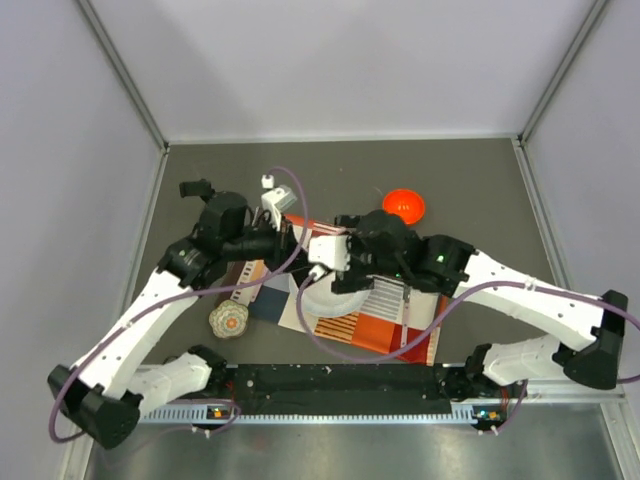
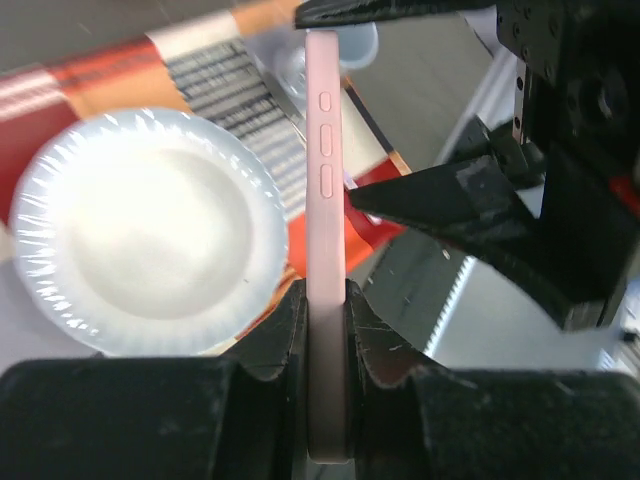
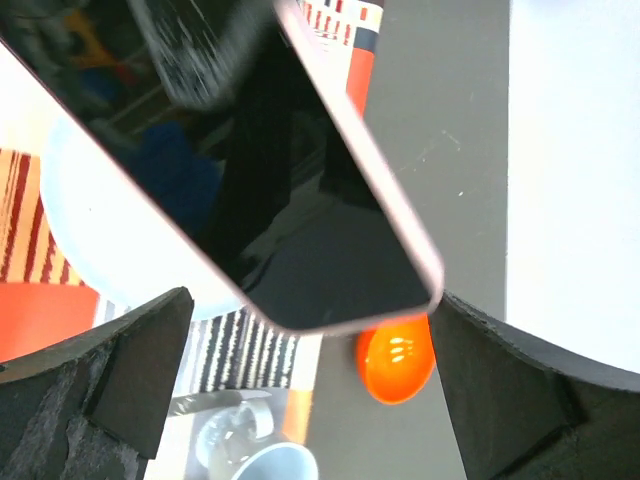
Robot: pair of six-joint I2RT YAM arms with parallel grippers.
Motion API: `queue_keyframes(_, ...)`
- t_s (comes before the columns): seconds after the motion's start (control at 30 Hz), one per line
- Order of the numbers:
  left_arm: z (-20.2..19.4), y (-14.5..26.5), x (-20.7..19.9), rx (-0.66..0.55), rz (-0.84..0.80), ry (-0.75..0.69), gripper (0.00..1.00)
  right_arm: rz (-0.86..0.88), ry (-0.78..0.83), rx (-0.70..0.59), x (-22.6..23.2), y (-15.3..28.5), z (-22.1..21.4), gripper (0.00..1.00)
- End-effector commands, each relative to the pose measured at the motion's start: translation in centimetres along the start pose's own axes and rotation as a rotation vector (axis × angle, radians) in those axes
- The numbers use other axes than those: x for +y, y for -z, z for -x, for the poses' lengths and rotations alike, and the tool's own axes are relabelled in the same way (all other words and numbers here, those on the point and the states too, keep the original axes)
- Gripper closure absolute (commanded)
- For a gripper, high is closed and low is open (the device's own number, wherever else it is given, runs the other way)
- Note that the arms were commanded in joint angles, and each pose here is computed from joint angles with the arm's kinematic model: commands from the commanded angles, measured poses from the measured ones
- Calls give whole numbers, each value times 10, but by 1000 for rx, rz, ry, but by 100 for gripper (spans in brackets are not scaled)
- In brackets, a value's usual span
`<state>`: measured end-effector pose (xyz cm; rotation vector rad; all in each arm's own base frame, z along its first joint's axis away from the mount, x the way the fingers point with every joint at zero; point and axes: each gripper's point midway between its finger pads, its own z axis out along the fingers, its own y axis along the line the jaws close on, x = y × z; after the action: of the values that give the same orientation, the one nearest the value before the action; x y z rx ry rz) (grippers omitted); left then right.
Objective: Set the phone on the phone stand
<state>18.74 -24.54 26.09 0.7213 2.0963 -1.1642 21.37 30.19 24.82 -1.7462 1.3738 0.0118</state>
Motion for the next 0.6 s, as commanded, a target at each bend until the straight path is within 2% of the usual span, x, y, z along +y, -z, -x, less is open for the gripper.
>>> queue_keyframes(0.0, 60, 33, -1, -329, 154, -120, 100, -64, -345, -208, -25, 26, 11, 1)
queue_keyframes(0.03, 69, 47, 0, -405, 205, -123, 100, -67, -388, -251, -28, 35, 12, 1)
queue_keyframes(0.07, 68, 50, 5, -430, 232, -121, 100, -49, -475, -352, -33, 41, 25, 1)
queue_keyframes(0.13, 79, 67, -3, -534, 242, -151, 100, -79, -643, -412, -47, 42, 9, 1)
queue_keyframes(0.17, 77, 69, 1, -554, 257, -152, 100, -22, -752, -552, -49, 52, 27, 1)
queue_keyframes(0.2, 79, 77, -5, -596, 248, -167, 100, -28, -825, -593, -61, 56, 22, 1)
queue_keyframes(0.27, 82, 82, -10, -640, 226, -182, 100, 47, -976, -735, -72, 66, 43, 1)
queue_keyframes(0.33, 88, 89, -25, -697, 172, -207, 100, 93, -1044, -794, -81, 69, 52, 1)
queue_keyframes(0.37, 84, 86, -30, -690, 134, -214, 100, 180, -1097, -814, -81, 69, 62, 1)
queue_keyframes(0.4, 83, 88, -35, -701, 109, -211, 100, 212, -1079, -870, -87, 75, 73, 1)
queue_keyframes(0.43, 84, 88, -39, -709, 89, -206, 100, 302, -1047, -904, -81, 82, 82, 8)
queue_keyframes(0.47, 84, 88, -42, -719, 68, -202, 100, 357, -1071, -931, -82, 83, 88, 10)
queue_keyframes(0.5, 83, 89, -46, -721, 41, -185, 100, 366, -1038, -985, -87, 90, 95, 10)
queue_keyframes(0.57, 85, 91, -57, -745, -11, -206, 100, 404, -1039, -998, -87, 90, 100, 13)
